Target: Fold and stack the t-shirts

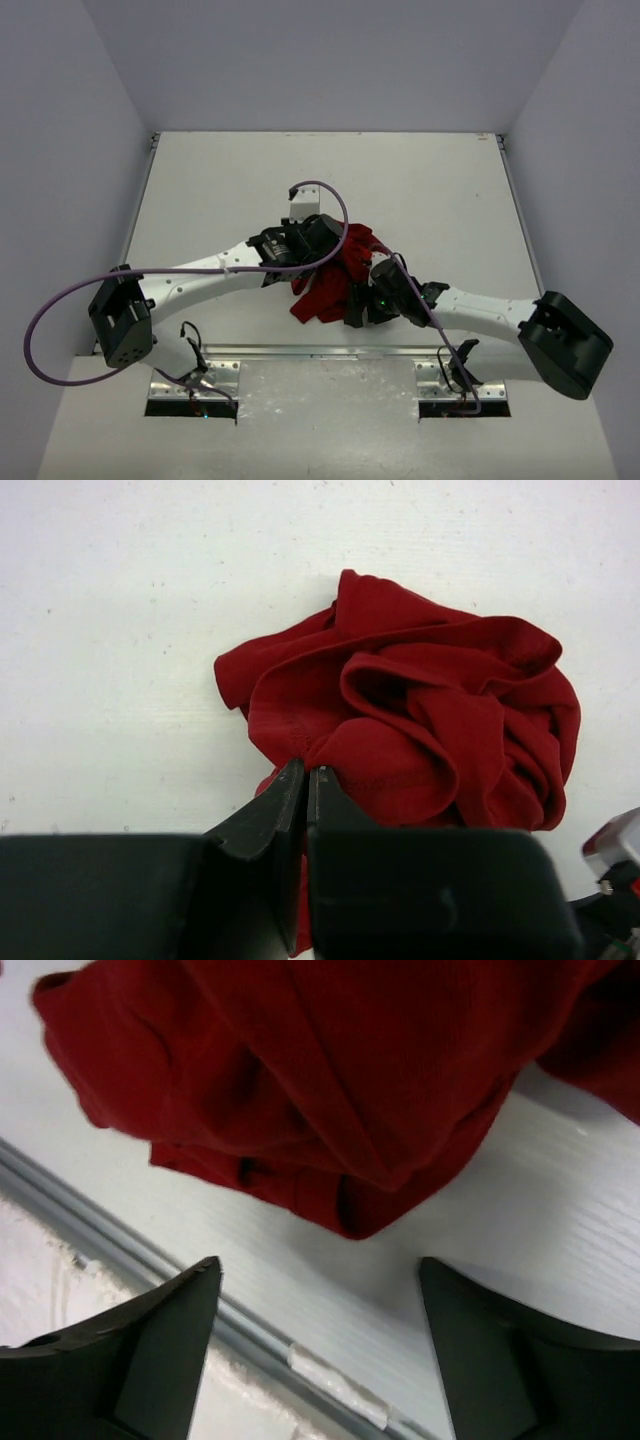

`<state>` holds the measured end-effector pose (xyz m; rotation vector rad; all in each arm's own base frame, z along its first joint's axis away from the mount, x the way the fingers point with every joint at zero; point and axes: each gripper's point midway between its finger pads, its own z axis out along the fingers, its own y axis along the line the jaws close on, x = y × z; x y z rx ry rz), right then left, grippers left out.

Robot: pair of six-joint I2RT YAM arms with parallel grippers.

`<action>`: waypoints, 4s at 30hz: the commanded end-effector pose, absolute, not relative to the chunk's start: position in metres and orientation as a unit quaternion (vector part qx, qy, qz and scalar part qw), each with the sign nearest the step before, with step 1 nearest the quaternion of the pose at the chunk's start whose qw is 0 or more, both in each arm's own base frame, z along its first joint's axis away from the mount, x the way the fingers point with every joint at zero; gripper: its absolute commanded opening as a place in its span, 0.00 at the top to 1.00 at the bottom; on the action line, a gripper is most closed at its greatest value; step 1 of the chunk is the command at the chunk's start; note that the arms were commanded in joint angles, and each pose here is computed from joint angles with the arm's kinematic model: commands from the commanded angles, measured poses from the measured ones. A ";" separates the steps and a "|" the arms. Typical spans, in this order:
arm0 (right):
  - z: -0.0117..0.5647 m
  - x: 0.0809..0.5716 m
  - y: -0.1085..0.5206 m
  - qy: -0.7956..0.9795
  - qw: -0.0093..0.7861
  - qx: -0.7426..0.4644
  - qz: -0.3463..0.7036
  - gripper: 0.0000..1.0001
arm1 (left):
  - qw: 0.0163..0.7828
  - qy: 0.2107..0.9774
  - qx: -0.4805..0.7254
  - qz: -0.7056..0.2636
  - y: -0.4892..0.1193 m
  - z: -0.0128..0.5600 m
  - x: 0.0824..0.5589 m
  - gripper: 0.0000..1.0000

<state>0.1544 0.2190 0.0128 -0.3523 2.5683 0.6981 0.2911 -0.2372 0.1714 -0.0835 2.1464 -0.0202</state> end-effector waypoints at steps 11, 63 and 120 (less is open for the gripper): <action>-0.010 0.200 0.226 0.936 0.289 -0.052 0.195 0.73 | 0.498 0.864 -0.070 -0.033 -0.226 0.194 0.292 1.00; 0.040 0.237 0.048 0.940 0.292 0.152 0.091 0.04 | 0.470 0.839 -0.275 0.008 -0.087 0.143 0.252 1.00; 0.087 0.244 0.037 0.902 0.358 0.160 0.178 0.99 | 0.471 0.856 -0.207 -0.049 -0.117 0.162 0.260 1.00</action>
